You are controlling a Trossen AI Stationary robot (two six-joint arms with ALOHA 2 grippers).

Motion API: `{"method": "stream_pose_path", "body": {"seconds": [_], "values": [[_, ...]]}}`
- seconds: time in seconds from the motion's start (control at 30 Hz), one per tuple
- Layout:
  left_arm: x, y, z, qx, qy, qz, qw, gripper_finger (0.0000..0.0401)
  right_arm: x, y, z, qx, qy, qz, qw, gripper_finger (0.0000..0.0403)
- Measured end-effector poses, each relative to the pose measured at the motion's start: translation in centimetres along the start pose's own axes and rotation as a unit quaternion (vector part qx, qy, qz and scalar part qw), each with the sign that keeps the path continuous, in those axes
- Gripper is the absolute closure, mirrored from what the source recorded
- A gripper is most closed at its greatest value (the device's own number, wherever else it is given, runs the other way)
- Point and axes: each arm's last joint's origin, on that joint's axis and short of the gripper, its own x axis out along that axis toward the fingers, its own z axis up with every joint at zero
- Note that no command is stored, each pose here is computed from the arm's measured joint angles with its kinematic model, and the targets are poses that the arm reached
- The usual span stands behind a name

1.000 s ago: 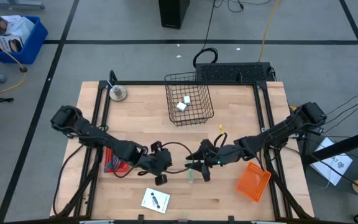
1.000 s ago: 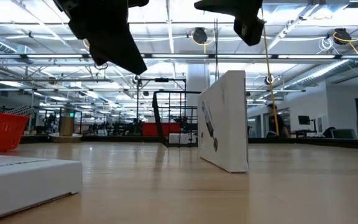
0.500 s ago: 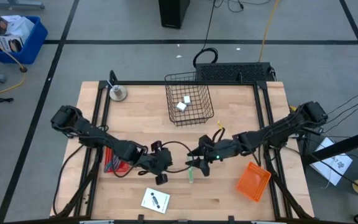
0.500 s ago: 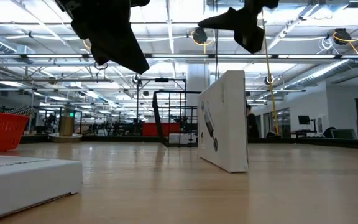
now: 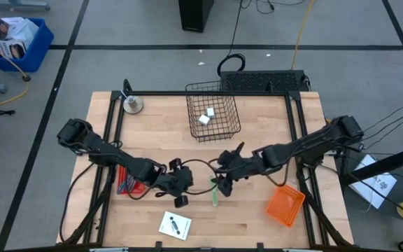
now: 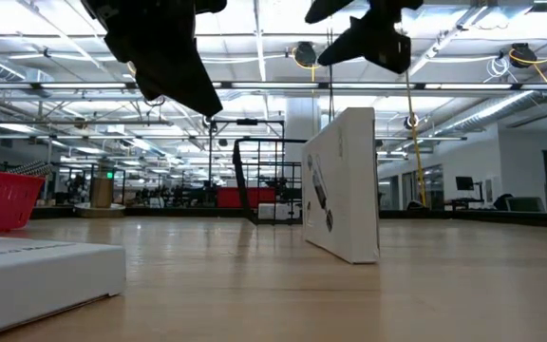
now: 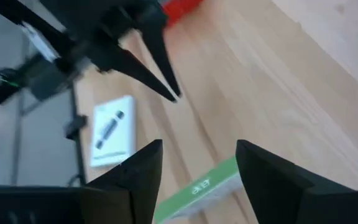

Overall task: Pick and place items into bin
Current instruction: Put the right card reader box into the orange basket

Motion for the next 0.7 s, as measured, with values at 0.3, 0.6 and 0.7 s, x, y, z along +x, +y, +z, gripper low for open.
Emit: {"method": "stream_pose_path", "body": {"seconds": [0.3,0.6,0.7], "values": [[0.0,0.1,-0.2,0.000,0.011,0.007,1.000,0.0373,3.6,1.3,0.1,-0.005,0.107,-0.055,0.993,0.0228],[-0.1,0.0,-0.5,0.005,0.016,0.017,1.000,0.0373,4.5,0.9,0.0,-0.015,0.150,-0.078,0.985,0.0232],[-0.1,0.1,-0.5,0.005,0.016,0.017,1.000,0.0373,4.5,0.9,0.1,-0.023,0.140,-0.083,0.986,0.0232]]}}
